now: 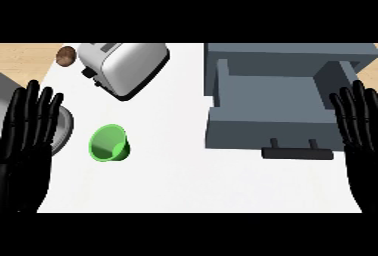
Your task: Pick up the cup, place it into the drawer and close the drawer
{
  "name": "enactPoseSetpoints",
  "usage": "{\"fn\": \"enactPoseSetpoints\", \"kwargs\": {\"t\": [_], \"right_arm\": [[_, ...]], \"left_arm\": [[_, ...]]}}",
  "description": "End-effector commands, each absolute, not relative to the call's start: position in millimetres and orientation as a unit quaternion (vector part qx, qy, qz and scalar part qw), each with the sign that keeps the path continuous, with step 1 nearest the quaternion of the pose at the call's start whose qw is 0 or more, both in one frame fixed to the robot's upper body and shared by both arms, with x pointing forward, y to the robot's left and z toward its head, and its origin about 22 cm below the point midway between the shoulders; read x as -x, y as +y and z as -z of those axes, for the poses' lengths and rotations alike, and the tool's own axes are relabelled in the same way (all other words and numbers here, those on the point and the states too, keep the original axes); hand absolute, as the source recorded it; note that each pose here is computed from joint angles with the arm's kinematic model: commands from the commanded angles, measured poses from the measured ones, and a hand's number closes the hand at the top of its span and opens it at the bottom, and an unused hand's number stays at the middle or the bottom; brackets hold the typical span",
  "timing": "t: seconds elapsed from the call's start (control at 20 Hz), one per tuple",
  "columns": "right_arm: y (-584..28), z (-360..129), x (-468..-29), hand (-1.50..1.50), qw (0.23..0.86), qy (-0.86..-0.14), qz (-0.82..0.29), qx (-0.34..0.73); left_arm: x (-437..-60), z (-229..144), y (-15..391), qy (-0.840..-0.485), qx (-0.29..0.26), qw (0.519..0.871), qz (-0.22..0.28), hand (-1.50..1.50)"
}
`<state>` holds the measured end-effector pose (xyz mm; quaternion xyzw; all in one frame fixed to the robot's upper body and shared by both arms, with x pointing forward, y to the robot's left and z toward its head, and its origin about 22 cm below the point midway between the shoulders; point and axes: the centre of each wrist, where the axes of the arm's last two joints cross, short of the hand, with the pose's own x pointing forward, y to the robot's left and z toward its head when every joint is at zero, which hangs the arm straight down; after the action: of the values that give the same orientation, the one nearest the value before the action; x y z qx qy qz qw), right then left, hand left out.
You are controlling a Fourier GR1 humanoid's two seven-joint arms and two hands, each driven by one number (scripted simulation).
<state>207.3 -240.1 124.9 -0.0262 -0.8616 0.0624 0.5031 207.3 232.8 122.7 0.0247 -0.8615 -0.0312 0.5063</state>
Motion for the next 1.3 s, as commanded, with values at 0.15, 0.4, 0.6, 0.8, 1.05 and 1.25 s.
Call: {"fn": "enactPoseSetpoints", "kwargs": {"t": [0.15, 0.4, 0.6, 0.8, 1.05, 1.25], "right_arm": [[-221, -129, -208, -1.5, 0.498, -0.865, -0.063, 0.003], [-235, -124, -226, -1.5, 0.534, -0.843, -0.047, -0.054], [-230, -126, -227, -1.5, 0.543, -0.836, -0.055, -0.056], [-212, -137, -224, -1.5, 0.534, -0.843, -0.05, -0.043], [-225, -116, -222, -1.5, 0.532, -0.843, -0.05, -0.064], [-215, -122, -230, -1.5, 0.538, -0.839, -0.048, -0.062]], "left_arm": [[-212, -124, 244, -0.866, 0.002, 0.498, 0.045, -1.5], [-225, -96, 248, -0.833, 0.089, 0.545, -0.011, -1.5], [-256, -120, 238, -0.84, 0.086, 0.535, -0.008, -1.5], [-230, -110, 225, -0.841, 0.085, 0.535, -0.018, -1.5], [-242, -97, 231, -0.834, 0.07, 0.546, -0.02, -1.5], [-240, -88, 228, -0.826, 0.075, 0.558, -0.022, -1.5]]}}
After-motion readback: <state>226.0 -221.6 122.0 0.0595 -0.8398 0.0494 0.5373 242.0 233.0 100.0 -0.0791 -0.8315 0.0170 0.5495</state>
